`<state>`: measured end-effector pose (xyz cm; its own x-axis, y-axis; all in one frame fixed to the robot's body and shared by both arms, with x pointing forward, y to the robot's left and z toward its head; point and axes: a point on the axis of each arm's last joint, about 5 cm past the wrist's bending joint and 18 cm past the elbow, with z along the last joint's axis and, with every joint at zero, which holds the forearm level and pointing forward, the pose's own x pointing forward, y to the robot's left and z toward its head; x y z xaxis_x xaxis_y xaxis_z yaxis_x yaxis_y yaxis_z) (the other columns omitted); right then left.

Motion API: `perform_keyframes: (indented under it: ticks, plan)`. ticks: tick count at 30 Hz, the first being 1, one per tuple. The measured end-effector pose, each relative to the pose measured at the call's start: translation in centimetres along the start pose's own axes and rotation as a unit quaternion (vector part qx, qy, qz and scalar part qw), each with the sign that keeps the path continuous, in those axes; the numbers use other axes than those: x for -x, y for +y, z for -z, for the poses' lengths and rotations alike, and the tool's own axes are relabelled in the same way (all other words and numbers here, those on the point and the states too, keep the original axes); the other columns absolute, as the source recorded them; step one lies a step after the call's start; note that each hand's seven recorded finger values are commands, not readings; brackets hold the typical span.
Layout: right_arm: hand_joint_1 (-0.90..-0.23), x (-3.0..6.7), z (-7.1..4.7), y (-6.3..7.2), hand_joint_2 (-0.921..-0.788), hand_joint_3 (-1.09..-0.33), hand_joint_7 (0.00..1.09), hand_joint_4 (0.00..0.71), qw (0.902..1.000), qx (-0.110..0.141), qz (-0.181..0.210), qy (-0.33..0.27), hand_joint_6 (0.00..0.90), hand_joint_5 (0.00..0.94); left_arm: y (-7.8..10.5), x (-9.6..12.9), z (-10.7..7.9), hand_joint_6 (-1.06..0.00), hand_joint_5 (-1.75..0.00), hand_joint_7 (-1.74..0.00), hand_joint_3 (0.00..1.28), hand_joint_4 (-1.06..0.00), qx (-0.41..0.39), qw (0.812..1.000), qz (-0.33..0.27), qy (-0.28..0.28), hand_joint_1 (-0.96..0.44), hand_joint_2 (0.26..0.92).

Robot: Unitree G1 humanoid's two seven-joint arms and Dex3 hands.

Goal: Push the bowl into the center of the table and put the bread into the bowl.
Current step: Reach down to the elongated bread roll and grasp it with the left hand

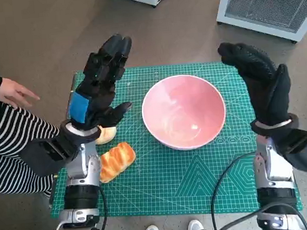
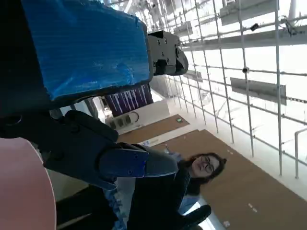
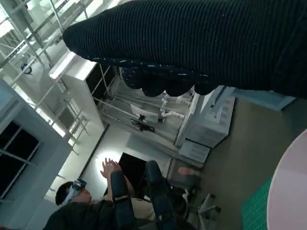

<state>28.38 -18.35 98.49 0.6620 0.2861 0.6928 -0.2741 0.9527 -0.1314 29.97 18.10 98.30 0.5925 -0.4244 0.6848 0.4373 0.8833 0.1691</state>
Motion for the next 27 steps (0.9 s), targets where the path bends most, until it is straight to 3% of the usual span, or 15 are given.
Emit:
perform_keyframes:
  ticks: [6, 10, 15, 21, 27]
  plan:
    - [-0.718, 0.0, -0.2, 0.0, -0.921, -0.688, 0.39, 0.18, 1.0, 0.002, -0.002, -0.002, 0.123, 0.019, 2.0, 0.1, -1.7, 0.0, -0.03, -0.45, 0.15, -0.13, -0.098, 0.994, 0.041, 0.038, -0.56, 0.907]
    - [-0.719, 0.08, -0.4, 0.0, -0.921, -0.687, 0.39, 0.183, 1.0, 0.005, -0.001, -0.004, 0.123, 0.018, 3.7, 0.1, -4.0, -0.02, -0.03, -0.49, 0.07, -0.18, -0.202, 0.971, 0.085, 0.095, -0.5, 0.864]
    - [-0.721, 0.39, -0.5, -0.1, -0.921, -0.685, 0.4, 0.186, 1.0, 0.004, 0.002, -0.001, 0.12, 0.016, 5.1, 0.6, -6.2, -0.1, -0.02, -0.47, 0.02, -0.22, -0.251, 0.952, 0.104, 0.144, -0.31, 0.787]
    - [-0.723, 0.49, -0.6, 0.0, -0.921, -0.681, 0.41, 0.189, 1.0, 0.0, 0.003, -0.003, 0.12, 0.014, 6.0, 1.5, -8.0, -0.24, 0.0, -0.28, 0.0, -0.23, -0.276, 0.93, 0.143, 0.198, -0.1, 0.739]
    - [-0.724, 0.46, -0.8, 0.0, -0.921, -0.678, 0.41, 0.195, 1.0, -0.002, 0.004, -0.006, 0.121, 0.015, 6.1, 2.9, -9.2, -0.32, 0.0, -0.12, 0.0, -0.22, -0.31, 0.896, 0.191, 0.256, -0.08, 0.74]
